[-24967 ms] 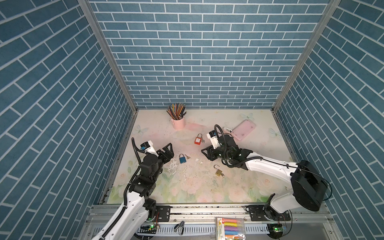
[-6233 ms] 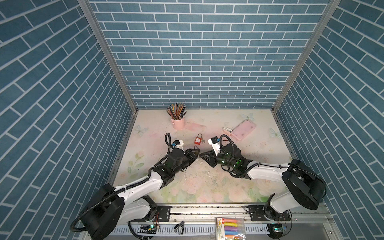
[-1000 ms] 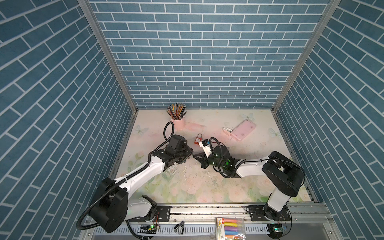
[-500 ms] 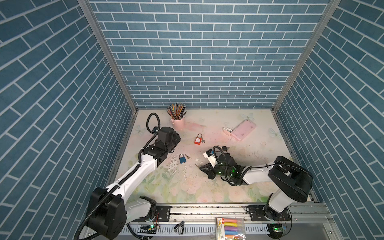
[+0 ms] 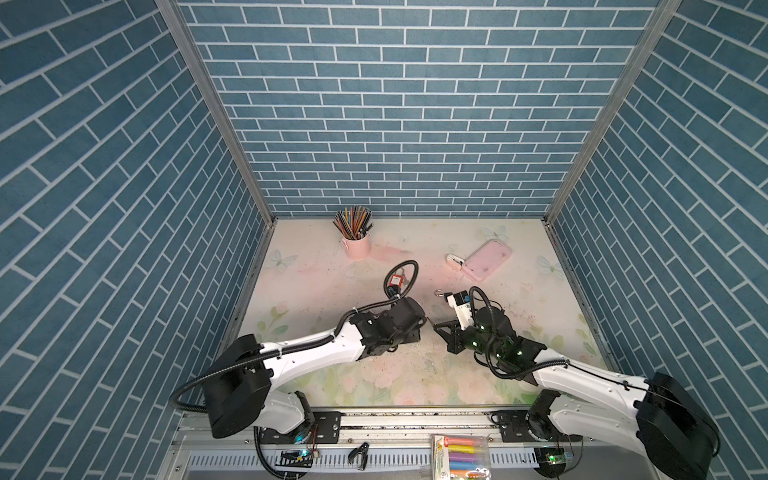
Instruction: Lock with the key
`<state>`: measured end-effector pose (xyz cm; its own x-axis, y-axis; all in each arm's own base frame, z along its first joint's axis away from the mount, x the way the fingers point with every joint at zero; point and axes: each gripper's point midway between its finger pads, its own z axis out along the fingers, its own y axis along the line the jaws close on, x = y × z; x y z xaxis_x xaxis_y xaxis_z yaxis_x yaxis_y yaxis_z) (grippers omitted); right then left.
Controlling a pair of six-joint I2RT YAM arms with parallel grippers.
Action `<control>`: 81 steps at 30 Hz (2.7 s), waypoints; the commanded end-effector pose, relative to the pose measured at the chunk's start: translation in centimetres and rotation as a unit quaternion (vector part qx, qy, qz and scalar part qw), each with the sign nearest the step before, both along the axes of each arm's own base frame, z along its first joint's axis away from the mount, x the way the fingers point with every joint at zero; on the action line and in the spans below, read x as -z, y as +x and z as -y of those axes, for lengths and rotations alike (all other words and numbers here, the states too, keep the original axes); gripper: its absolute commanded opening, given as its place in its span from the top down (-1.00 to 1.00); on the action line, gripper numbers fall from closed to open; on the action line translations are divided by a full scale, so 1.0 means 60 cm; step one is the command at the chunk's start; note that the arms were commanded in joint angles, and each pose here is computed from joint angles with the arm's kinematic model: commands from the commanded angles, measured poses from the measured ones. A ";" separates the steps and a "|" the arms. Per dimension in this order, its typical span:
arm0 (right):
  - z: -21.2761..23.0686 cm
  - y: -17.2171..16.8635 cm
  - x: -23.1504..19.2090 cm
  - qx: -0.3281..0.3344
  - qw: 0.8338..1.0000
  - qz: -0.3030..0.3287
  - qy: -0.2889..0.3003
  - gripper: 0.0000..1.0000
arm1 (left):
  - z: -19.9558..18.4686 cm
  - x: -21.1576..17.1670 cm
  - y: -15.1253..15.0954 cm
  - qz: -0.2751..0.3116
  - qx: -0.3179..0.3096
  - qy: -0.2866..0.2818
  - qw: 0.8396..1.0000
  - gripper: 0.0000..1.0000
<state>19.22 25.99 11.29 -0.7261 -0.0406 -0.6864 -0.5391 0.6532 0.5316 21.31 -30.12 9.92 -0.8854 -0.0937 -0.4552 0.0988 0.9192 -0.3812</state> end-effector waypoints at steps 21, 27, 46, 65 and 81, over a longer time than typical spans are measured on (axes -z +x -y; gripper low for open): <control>0.046 -0.021 0.052 0.044 0.998 -0.050 -0.020 1.00 | 0.038 0.102 -0.045 -0.075 0.079 0.066 0.992 1.00; 0.041 -0.021 0.058 0.039 0.997 -0.056 -0.021 1.00 | 0.028 0.114 -0.046 -0.080 0.074 0.080 0.991 1.00; 0.032 -0.020 0.064 0.030 0.997 -0.065 -0.026 1.00 | -0.002 0.124 -0.029 -0.078 0.066 0.088 0.991 0.26; 0.011 -0.025 0.062 0.009 0.995 -0.093 -0.021 1.00 | -0.030 0.000 0.055 0.032 0.050 0.015 0.998 -0.22; -0.028 -0.051 0.099 -0.021 0.973 -0.228 -0.037 1.00 | -0.144 -0.188 0.137 0.253 -0.018 -0.107 0.961 -0.51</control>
<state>16.38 27.25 5.41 -0.9246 -0.1296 -0.3583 -0.3462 0.6786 0.6478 29.22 -21.29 20.33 -0.5882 -0.2550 -0.7674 0.2479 0.8464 -0.4713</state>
